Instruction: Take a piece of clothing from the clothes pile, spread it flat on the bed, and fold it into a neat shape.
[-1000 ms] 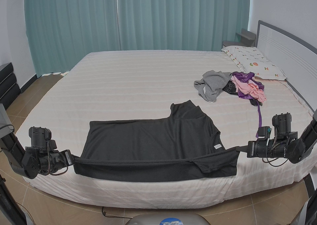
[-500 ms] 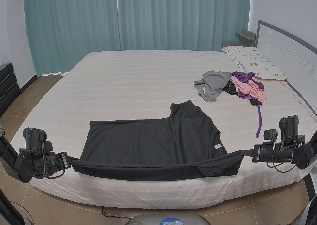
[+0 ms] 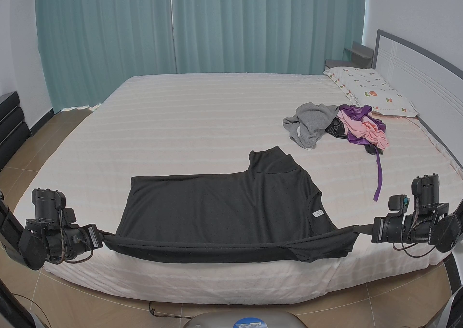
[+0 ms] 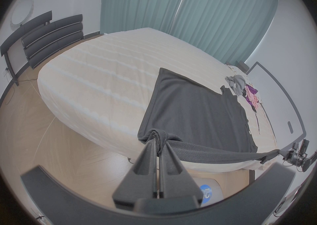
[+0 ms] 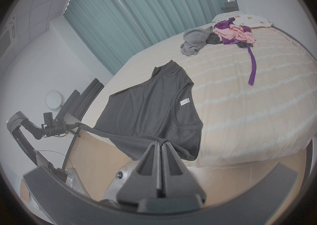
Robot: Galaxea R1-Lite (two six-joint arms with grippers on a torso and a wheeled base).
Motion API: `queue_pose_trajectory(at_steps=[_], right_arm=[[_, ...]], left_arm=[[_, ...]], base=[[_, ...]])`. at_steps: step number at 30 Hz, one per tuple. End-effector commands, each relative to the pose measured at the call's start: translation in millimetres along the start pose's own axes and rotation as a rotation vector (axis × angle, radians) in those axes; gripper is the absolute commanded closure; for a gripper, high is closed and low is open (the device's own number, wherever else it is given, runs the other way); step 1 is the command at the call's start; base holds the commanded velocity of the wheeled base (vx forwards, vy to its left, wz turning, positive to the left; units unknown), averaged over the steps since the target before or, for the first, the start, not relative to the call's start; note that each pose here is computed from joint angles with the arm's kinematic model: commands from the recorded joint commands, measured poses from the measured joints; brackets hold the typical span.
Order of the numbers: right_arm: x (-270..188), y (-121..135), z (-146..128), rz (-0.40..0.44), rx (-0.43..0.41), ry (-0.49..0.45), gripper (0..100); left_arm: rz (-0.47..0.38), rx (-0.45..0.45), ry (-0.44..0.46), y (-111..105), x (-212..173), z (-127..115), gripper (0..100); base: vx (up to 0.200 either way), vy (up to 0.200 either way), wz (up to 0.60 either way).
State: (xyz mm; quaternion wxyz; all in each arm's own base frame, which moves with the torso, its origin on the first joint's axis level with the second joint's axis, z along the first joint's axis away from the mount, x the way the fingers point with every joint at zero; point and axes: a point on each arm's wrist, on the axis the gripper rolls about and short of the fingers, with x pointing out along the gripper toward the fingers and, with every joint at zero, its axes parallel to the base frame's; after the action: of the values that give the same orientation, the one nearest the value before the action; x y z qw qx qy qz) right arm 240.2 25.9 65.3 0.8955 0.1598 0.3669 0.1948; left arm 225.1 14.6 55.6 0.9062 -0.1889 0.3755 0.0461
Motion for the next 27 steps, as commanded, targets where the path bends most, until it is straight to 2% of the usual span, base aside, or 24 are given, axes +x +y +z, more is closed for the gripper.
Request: queue_pose_trajectory(at_steps=[1,3,16,27], right_arm=[[9.1,-3.8,1.3,-0.004,0.007,0.016,100],[10.0,-3.8,1.4,-0.003,0.006,0.017,100],[82.9,-28.5,28.5,-0.007,0.011,0.043,100],[116.1,-40.6,35.2,-0.035,0.018,0.064,100]], left_arm=[[0.001,-0.004,0.0,-0.9,11.3,7.2,100],[0.002,-0.005,0.003,-0.8,12.0,7.1,100],[0.01,0.001,0.047,-5.4,78.0,27.8,100],[0.072,0.027,0.044,-14.7,122.2,38.3,100]], base=[[0.0,0.0,0.0],[0.0,0.0,0.0],[0.0,0.0,0.0],[0.0,0.0,0.0]])
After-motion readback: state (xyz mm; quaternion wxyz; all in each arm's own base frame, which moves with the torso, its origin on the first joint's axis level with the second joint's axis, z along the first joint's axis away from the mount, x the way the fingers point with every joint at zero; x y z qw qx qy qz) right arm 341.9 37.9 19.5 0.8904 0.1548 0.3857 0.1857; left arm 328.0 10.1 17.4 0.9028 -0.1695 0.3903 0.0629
